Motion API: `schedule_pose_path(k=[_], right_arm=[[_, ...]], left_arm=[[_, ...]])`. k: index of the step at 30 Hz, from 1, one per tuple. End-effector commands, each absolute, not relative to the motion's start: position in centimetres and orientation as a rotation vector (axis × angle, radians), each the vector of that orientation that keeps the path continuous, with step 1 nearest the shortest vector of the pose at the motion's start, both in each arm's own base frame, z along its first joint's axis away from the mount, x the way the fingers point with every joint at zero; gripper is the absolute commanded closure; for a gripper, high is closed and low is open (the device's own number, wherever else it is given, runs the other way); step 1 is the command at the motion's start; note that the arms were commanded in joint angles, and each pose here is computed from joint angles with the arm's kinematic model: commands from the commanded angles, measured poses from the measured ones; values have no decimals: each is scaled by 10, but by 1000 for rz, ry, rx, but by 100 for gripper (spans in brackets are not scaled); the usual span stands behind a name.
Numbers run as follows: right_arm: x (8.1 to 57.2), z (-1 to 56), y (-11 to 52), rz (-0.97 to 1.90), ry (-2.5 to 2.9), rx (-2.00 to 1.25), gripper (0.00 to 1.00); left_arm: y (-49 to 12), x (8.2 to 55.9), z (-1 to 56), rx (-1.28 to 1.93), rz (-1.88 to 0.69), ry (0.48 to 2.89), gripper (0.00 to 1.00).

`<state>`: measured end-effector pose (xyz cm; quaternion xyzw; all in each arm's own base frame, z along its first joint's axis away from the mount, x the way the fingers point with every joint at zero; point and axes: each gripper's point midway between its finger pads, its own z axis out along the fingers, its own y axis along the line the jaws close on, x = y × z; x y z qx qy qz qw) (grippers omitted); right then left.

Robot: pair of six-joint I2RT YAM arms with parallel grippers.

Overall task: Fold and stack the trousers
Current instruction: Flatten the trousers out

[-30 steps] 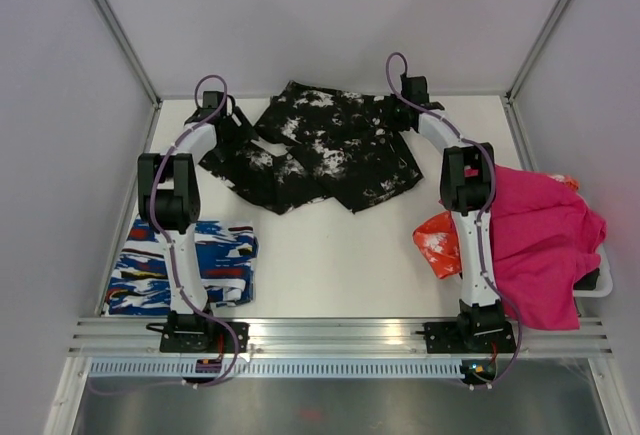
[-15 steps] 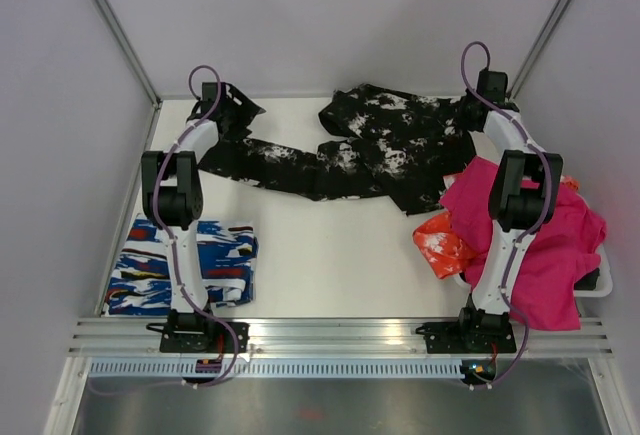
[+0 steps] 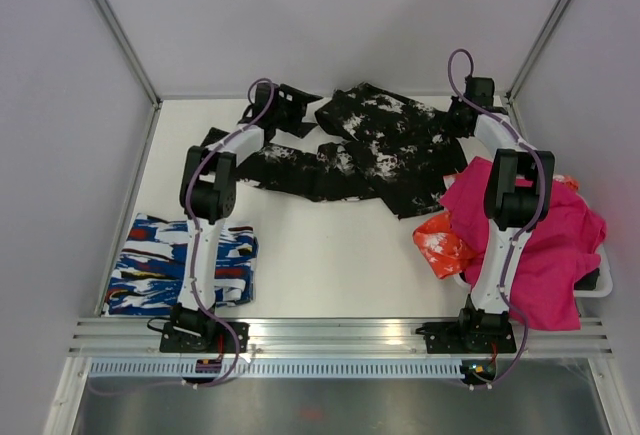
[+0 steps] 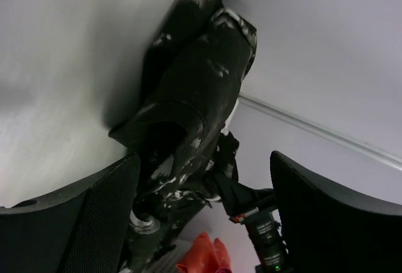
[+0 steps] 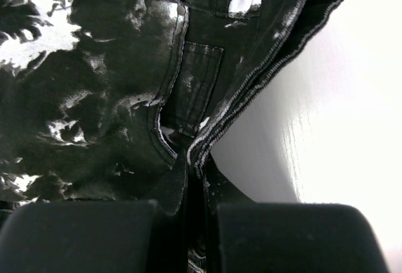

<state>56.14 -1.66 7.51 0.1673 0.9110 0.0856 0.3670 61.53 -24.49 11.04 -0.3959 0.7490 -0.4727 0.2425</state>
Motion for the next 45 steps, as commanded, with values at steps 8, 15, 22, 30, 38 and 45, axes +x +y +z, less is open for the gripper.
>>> schedule_pose_path(k=[8, 15, 22, 30, 38, 45], right_arm=[[562, 99, 1, 302, 2268, 377, 100], [559, 99, 4, 316, 2274, 344, 100], [558, 98, 1, 292, 2299, 313, 100], [559, 112, -19, 208, 2281, 346, 100], [542, 137, -58, 92, 2250, 446, 100], [543, 135, -66, 85, 2228, 482, 100]], left_arm=[[-271, 637, 82, -1607, -1401, 1748, 10], [-254, 679, 76, -1577, -1356, 1543, 11], [-271, 715, 79, -1553, -1414, 1430, 34], [-202, 722, 156, -1202, -1172, 1432, 98], [-124, 654, 354, -384, -424, 1397, 98], [-213, 573, 368, 322, -110, 1489, 58]])
